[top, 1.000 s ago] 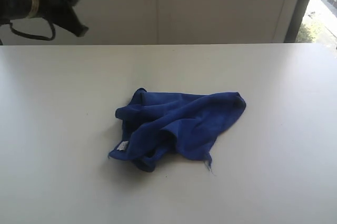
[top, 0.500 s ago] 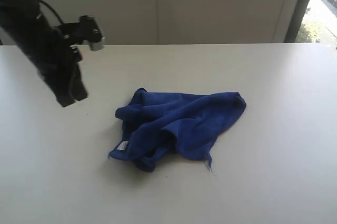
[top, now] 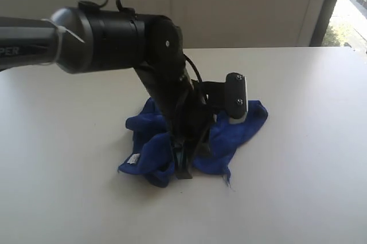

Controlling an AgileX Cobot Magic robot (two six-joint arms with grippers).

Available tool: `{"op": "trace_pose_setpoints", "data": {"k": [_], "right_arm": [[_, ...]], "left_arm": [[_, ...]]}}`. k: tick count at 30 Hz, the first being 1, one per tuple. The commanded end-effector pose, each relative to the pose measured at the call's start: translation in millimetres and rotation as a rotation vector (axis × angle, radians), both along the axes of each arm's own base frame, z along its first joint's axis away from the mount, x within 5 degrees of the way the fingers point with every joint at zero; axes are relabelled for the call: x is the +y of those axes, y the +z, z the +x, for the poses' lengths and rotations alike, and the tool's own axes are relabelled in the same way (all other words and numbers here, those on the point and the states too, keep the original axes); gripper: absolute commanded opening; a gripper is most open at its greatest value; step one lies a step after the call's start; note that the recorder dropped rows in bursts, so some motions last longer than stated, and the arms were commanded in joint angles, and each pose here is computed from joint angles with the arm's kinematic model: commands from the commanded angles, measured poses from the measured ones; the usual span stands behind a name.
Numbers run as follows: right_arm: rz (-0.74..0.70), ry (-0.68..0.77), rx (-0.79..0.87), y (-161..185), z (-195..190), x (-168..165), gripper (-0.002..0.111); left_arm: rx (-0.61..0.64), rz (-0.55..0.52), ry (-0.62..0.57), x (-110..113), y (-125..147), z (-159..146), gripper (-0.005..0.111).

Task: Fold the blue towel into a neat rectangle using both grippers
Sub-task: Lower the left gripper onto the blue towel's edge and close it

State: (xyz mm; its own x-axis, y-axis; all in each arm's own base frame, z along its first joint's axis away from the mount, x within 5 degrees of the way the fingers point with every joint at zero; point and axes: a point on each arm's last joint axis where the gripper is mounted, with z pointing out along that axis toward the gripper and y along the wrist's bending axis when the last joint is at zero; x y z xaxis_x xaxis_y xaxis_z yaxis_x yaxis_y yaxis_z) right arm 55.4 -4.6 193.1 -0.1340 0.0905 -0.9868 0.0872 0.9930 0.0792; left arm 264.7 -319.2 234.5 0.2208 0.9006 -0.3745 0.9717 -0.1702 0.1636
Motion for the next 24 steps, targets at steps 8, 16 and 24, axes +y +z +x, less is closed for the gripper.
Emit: {"op": "trace_pose_setpoints", "data": {"k": [8, 16, 24], "right_arm": [[0.014, 0.004, -0.011, 0, 0, 0, 0.000], [0.019, 0.005, -0.011, 0, 0, 1, 0.000], [0.024, 0.005, -0.012, 0, 0, 1, 0.000]], "left_arm": [[0.046, -0.078, -0.078, -27, -32, -4, 0.022], [-0.006, -0.099, -0.051, -37, -61, 8, 0.058], [-0.048, -0.107, -0.035, -41, -78, 16, 0.049]]}}
